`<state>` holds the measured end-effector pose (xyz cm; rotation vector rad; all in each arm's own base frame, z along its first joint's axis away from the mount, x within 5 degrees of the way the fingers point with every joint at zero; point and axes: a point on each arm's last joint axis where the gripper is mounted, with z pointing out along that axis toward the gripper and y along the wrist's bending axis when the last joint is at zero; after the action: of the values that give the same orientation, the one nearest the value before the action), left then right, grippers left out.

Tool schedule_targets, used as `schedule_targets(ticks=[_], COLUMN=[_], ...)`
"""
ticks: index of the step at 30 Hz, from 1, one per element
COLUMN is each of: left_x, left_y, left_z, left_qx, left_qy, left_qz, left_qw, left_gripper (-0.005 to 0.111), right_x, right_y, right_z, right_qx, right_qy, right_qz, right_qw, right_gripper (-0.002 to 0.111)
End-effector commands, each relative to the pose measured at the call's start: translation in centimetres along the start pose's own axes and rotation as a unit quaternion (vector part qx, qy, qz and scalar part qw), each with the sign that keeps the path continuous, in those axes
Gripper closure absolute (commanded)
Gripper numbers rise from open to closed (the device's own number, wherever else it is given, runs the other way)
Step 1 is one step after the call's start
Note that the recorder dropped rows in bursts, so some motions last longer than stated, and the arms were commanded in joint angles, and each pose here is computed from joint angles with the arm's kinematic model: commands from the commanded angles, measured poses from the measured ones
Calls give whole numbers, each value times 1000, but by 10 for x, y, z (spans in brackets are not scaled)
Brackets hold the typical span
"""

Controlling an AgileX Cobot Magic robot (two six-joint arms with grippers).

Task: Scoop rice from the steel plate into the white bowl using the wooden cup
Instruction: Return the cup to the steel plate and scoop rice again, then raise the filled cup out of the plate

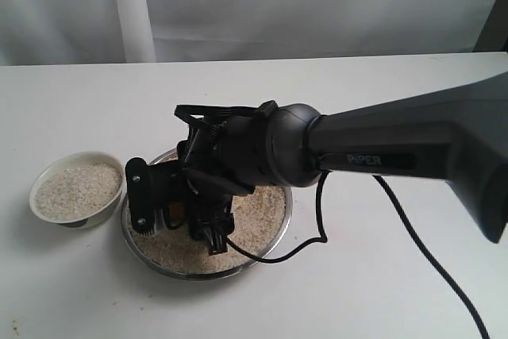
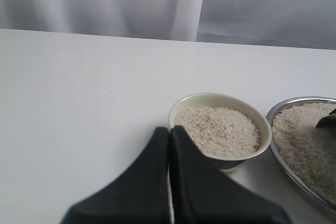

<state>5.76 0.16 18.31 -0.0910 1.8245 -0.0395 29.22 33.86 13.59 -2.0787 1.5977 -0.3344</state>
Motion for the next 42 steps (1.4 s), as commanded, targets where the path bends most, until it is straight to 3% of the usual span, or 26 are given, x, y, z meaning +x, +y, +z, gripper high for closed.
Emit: schedule_targets(ticks=[1,14,19,24,28,34,39,42], left_x=[-1,-1,-1,-1,-1,-1,-1,-1], left_y=[0,0,0,0,0,0,0,0], left_z=[0,0,0,0,0,0,0,0], left_qx=[0,0,0,0,0,0,0,0], left_qy=[-4,-4,-4,-4,-4,-4,-4,-4], left_qz=[-5,-5,-5,-5,-5,-5,-5,-5], left_qw=[1000,1000,1000,1000,1000,1000,1000,1000], left_gripper=[107,107,107,107,107,107,107,107], right_x=[-4,6,15,26,30,26,24,24], right_y=[-3,-12,-13,5,14,13,10,9], right_z=[-4,-4,-24,-27,-27,-32,-34,-35], right_qx=[12,17,38,42,53,69,76,86], right_qy=[-29,-35,-132,-243,-305,-353,-370,-369], right_qz=[61,220,302,362,378,375,372,350], right_qw=[998,975,943,899,873,854,848,856], right_gripper=[108,108,108,108,108,108,108,108])
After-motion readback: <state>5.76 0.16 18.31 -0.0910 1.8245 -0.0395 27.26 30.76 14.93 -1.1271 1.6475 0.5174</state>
